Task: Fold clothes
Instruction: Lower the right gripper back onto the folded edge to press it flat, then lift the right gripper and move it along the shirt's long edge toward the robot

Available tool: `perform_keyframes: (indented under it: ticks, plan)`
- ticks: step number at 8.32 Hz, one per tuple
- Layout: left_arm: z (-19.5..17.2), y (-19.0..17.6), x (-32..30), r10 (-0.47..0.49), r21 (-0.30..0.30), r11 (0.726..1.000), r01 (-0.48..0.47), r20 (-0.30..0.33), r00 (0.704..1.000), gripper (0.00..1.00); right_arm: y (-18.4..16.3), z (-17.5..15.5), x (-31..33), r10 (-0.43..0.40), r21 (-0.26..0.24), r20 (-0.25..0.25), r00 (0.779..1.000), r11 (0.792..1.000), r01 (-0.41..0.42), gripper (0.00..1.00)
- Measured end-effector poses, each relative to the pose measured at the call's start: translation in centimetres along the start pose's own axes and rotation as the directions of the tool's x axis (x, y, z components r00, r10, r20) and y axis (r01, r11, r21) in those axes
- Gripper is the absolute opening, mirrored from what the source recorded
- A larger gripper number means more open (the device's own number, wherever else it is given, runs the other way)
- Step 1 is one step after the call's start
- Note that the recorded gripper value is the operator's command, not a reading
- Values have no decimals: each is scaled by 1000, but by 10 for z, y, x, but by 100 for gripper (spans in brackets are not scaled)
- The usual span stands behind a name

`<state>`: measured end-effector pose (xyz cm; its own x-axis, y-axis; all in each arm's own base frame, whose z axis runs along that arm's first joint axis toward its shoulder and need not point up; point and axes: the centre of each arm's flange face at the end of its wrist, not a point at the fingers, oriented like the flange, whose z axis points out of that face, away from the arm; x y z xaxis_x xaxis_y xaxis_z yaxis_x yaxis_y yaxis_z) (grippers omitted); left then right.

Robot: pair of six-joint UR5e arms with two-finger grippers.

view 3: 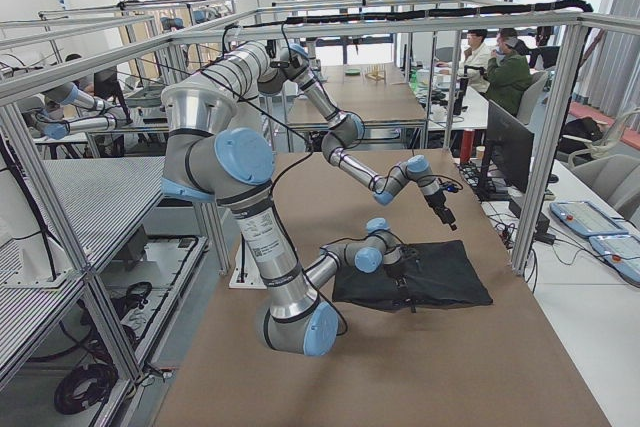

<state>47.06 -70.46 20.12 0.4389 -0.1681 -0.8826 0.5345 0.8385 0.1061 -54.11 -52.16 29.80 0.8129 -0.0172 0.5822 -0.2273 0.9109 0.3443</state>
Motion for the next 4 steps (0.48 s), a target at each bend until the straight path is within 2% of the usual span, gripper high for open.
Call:
perform_keyframes:
  ticks: [4]
  plan:
    - [0,3,2,1,-3,1000,-1,-4,1000,95,10,3,22,-59,-6,-8,998,998,59,94]
